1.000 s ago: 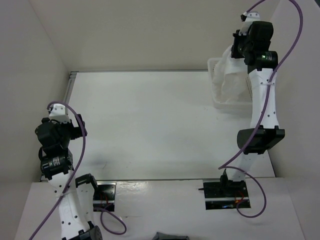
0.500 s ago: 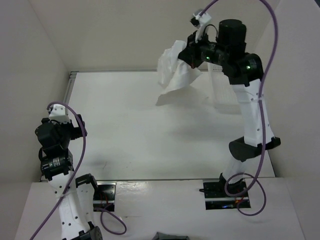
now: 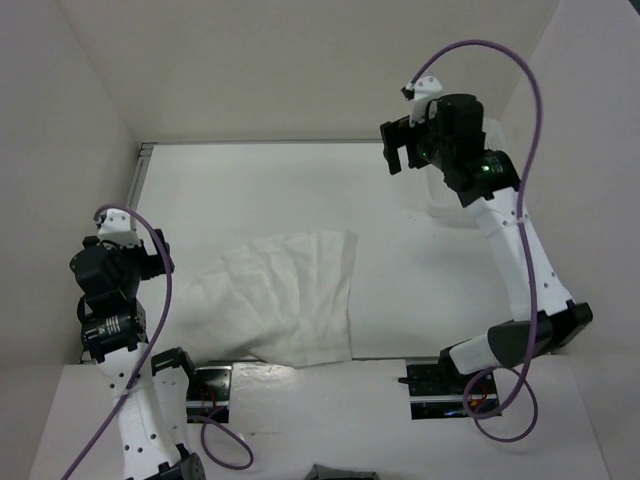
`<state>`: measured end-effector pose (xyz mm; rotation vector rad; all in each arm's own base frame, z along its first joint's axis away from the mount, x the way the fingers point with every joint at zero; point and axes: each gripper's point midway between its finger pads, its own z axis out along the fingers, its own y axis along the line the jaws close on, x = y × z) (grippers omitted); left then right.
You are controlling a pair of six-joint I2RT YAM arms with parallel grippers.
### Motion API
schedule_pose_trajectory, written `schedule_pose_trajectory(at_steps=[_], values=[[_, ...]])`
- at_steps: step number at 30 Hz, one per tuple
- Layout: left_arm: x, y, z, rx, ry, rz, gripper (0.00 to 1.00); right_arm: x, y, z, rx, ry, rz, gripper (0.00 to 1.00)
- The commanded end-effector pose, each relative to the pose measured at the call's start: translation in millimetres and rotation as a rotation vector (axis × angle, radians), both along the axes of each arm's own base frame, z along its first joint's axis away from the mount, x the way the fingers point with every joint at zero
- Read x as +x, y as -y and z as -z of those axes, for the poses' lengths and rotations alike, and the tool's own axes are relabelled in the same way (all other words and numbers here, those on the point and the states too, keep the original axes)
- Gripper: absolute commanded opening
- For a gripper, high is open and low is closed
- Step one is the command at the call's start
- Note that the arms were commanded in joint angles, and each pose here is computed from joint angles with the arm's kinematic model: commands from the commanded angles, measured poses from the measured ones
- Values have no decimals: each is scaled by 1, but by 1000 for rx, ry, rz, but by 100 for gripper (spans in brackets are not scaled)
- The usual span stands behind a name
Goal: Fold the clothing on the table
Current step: Move the skirt to the center of the board
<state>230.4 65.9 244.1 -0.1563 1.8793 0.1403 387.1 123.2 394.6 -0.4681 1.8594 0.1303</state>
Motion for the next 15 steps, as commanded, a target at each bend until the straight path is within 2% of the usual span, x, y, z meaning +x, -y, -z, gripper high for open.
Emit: schedule_pose_trajectory(at_steps=[1,4,7,11,13,15], values=[[4,4,-21,21,51,32,100,17,21,43,-87,-56,125,99],[8,10,-16,17,17,84,100,12,19,64,-88,-106,113,99],[21,16,-2,-18,-75,148,100,10,15,74,-74,-133,92,99],[49,39,34,-103,-319,305,100,5,14,99,-84,-202,86,99],[63,61,36,-38,-371,409,100,0,13,106,-86,-219,77,99],[71,70,37,64,-373,435,100,-6,16,108,-86,-219,77,99]])
